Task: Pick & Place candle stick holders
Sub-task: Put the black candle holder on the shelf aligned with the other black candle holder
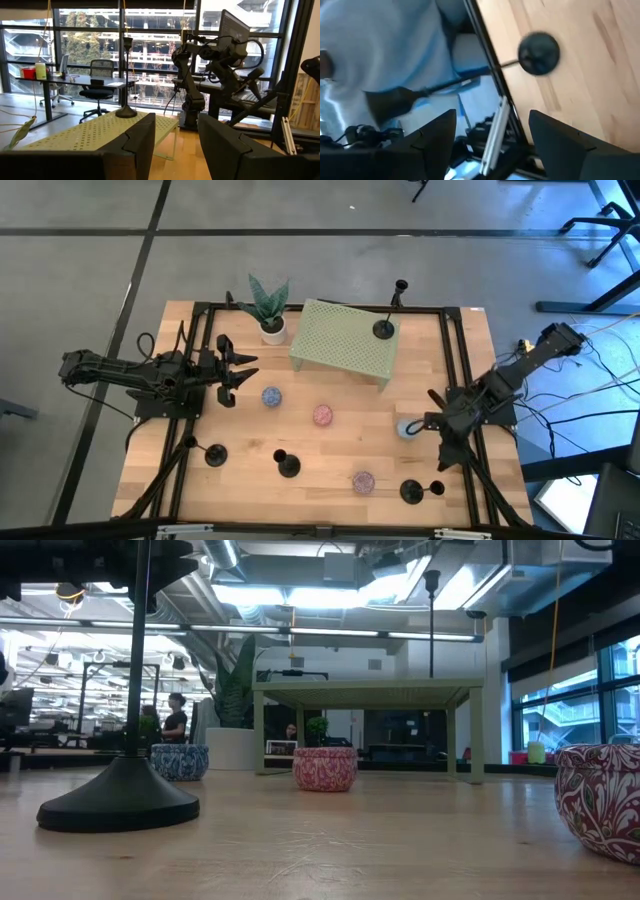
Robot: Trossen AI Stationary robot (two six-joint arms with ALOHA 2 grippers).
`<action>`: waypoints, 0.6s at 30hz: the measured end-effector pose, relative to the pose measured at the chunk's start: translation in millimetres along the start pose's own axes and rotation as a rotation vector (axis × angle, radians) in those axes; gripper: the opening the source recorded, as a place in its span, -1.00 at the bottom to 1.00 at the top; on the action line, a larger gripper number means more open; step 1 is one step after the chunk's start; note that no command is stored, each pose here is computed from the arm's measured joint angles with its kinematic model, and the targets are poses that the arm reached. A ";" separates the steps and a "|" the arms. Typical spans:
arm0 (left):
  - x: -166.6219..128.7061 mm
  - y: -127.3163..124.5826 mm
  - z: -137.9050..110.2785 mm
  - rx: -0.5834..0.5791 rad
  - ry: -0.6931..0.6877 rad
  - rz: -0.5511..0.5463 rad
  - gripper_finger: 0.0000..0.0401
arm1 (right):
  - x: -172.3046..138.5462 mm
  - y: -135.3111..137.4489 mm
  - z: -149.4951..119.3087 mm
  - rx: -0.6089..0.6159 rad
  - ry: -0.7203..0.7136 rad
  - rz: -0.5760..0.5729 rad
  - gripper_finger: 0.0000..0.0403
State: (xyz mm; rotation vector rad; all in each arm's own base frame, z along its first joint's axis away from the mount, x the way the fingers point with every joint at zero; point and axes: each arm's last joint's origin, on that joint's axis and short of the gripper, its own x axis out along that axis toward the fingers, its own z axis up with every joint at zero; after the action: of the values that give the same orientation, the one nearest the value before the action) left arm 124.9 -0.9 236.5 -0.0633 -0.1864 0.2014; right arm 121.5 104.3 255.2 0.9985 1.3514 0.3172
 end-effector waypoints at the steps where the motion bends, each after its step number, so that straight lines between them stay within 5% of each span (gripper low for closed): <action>1: 0.0 0.0 -0.1 0.000 0.000 0.000 -0.27 | 1.5 0.3 -1.3 -0.009 -0.006 -0.009 0.26; 9: 0.0 0.0 -0.1 0.000 0.000 0.000 -0.27 | 30.1 13.8 -11.5 -0.127 -0.115 -0.047 0.26; 18: 0.1 -0.2 -0.3 0.000 0.002 -0.005 -0.27 | 79.3 19.1 -33.5 -0.210 0.012 -0.108 0.26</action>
State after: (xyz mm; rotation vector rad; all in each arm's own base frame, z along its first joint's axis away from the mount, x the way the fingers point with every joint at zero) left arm 125.1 -1.1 236.3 -0.0625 -0.1849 0.1961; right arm 117.5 185.3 220.5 0.7475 1.3471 0.3758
